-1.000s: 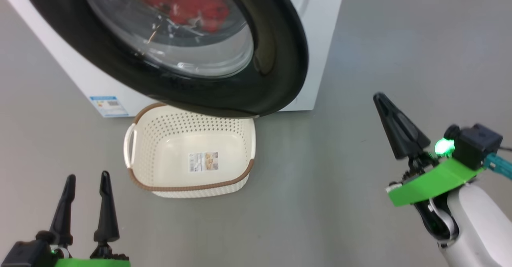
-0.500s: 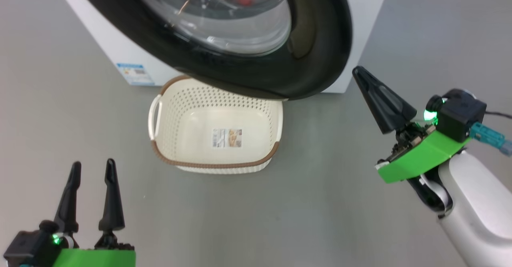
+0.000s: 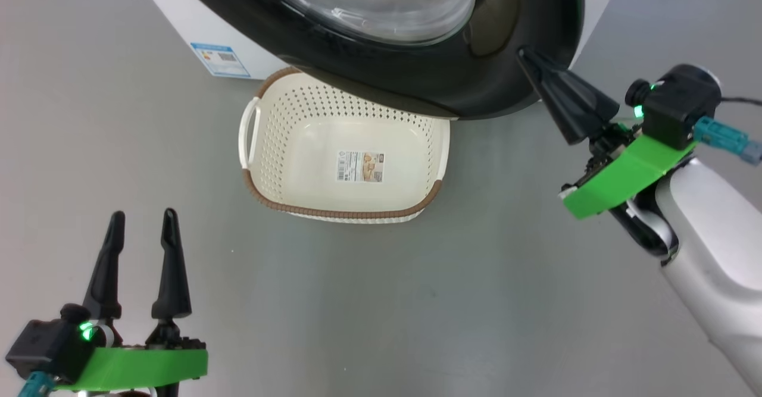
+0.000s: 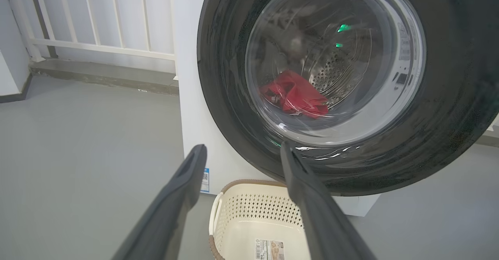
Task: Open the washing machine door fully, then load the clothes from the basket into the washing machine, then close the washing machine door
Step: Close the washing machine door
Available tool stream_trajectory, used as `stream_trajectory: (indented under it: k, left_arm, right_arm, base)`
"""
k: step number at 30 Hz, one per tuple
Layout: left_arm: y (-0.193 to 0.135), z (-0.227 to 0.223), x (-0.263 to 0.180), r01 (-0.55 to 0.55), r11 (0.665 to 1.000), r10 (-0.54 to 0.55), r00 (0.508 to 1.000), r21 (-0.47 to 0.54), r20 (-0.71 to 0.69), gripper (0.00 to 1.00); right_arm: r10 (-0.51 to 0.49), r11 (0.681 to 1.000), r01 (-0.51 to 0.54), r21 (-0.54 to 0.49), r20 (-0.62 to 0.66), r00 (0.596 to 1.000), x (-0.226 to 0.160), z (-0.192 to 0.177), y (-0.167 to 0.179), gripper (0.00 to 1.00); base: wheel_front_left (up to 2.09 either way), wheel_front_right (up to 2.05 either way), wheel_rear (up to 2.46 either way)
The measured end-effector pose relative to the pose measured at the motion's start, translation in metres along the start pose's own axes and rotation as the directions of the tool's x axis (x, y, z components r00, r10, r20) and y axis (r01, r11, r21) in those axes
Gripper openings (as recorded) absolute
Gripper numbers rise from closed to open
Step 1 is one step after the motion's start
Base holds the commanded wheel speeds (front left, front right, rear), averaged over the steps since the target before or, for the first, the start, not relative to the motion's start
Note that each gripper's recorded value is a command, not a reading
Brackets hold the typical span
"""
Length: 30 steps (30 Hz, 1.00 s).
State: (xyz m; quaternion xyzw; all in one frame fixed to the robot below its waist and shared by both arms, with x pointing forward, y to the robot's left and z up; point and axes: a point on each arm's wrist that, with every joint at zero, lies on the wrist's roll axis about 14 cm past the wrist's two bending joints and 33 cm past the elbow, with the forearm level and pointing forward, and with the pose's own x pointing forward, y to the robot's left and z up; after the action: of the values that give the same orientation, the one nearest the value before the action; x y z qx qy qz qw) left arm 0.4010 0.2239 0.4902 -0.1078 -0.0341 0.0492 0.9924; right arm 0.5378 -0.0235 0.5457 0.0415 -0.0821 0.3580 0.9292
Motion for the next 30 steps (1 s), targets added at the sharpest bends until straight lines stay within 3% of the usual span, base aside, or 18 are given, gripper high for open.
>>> stream_trajectory:
  k: [30]
  left_arm:
    - [0.020, -0.023, 0.019, -0.051, 0.998, 0.053, 0.998, 0.026, -0.046, 1.00]
  right_arm:
    - [-0.054, 0.994, 0.058, -0.090, 0.046, 0.997, 0.057, -0.004, -0.081, 0.00]
  base:
    - [0.00, 0.00, 0.00]
